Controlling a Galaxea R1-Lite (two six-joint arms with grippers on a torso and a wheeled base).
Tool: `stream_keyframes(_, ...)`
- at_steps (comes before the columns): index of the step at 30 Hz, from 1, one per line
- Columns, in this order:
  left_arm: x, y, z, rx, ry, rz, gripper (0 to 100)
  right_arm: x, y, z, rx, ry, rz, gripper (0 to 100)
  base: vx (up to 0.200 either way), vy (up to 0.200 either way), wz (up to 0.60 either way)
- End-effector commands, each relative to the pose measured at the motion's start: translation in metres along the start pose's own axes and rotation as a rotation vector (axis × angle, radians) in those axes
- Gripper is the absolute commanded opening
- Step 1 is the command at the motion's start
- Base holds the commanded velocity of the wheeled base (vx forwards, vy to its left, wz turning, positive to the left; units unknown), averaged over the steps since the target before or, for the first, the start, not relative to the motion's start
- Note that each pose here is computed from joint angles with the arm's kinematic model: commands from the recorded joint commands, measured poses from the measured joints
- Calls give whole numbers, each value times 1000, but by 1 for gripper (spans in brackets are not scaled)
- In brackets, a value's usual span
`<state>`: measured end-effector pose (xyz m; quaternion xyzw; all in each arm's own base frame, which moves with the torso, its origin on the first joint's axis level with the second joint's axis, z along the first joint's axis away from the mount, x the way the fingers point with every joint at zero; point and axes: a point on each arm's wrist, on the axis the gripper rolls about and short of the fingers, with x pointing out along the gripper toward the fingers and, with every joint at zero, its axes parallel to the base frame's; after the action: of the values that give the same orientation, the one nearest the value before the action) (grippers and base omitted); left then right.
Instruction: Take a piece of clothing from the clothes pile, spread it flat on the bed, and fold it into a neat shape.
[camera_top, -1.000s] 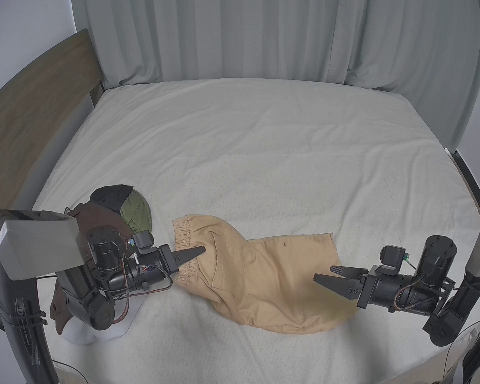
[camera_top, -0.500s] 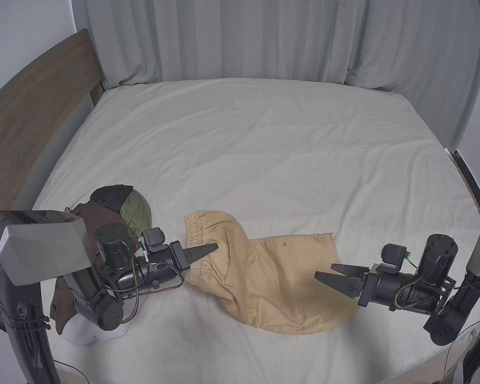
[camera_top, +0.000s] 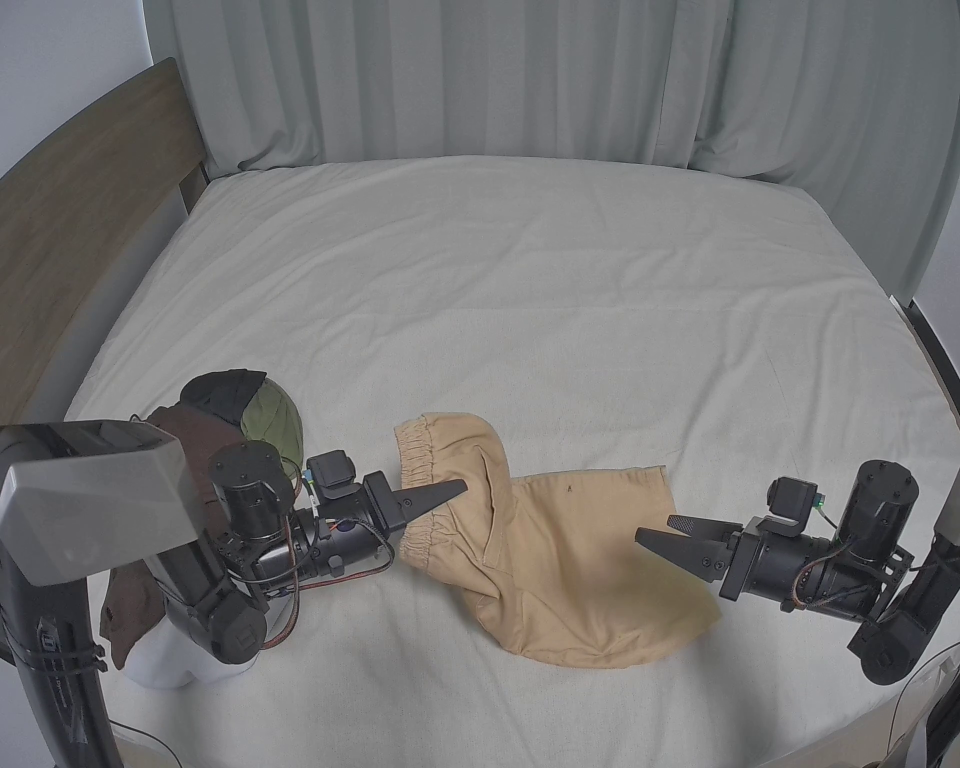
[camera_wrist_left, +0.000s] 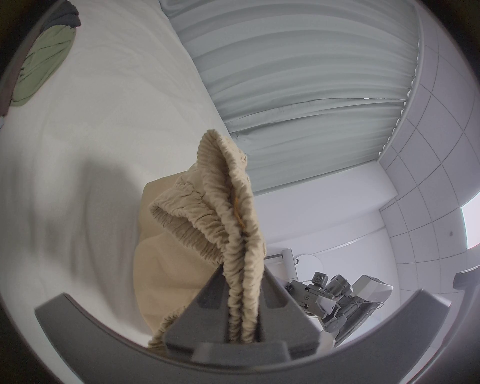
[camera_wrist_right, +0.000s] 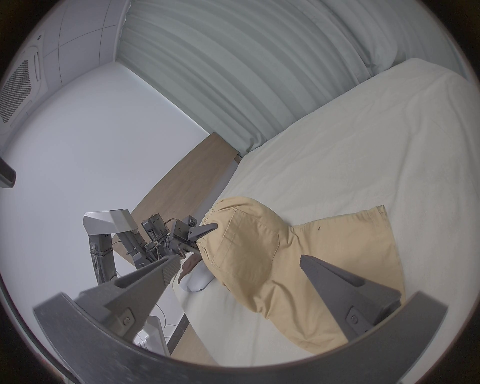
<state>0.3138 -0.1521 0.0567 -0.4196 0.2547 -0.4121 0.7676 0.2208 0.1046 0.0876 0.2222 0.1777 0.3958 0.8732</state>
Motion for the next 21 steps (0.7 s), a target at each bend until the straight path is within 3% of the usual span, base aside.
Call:
stream_keyframes(1,7,-4,-2,1,3,-16,0,0,0,2,-3,-9,1,100,0,0,0)
stream_keyframes(11,22,-14,-10,-76,33,-64,0,1,1,6,-10,-26,12,100,0,0,0)
stream_keyframes(21,48,-3,-29,-84,90,-78,0,7,-1,25,7,-97,25,100,0,0,0)
